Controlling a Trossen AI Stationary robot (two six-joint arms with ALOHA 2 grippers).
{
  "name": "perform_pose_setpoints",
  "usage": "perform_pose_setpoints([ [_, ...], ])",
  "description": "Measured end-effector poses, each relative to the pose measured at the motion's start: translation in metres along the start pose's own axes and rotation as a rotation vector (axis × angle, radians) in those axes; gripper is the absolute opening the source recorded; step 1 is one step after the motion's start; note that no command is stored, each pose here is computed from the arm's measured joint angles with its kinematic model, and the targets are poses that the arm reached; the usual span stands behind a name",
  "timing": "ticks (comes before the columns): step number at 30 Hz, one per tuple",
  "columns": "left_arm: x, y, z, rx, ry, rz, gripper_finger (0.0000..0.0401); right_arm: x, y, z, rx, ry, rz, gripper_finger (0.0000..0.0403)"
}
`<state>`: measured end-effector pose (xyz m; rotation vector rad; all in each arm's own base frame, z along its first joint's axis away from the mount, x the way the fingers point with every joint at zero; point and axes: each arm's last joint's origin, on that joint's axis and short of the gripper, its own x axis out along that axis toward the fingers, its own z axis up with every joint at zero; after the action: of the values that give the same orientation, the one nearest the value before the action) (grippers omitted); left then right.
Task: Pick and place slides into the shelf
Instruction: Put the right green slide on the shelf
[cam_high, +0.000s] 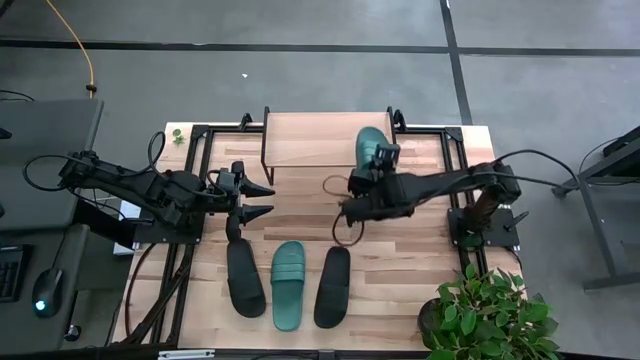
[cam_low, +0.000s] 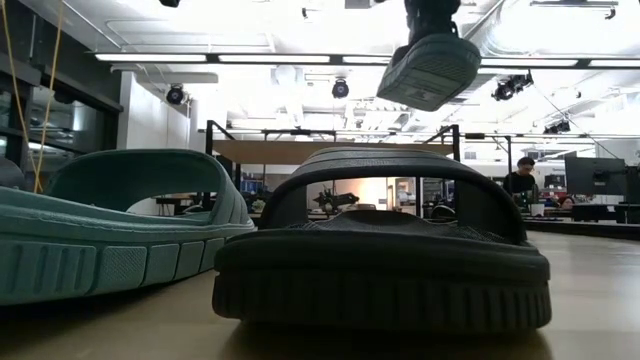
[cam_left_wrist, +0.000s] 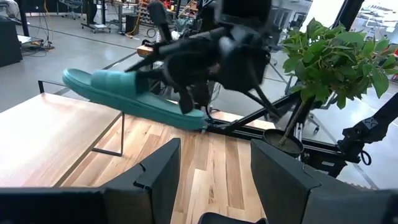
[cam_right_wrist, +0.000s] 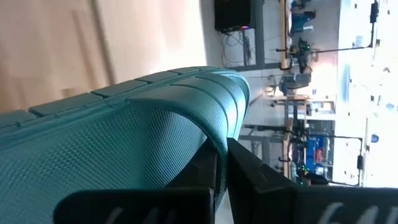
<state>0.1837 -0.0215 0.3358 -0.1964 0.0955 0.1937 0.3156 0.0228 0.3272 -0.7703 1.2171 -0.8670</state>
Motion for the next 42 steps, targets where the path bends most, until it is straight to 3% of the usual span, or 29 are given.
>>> perform_pose_setpoints([
  [14, 0.0, 0.0, 0.0, 0.0, 0.001, 0.0, 0.0177, 0.029, -0.058, 0.005, 0.057, -0.103, 0.107, 0.0],
  [24, 0.0, 0.0, 0.0, 0.023, 0.001, 0.0, 0.0177, 0.06, -0.075, 0.01, 0.091, -0.139, 0.234, 0.0],
  [42, 0.0, 0.0, 0.0, 0.023, 0.001, 0.001, 0.0177, 0.103, -0.1, -0.002, 0.085, -0.081, 0.253, 0.0],
])
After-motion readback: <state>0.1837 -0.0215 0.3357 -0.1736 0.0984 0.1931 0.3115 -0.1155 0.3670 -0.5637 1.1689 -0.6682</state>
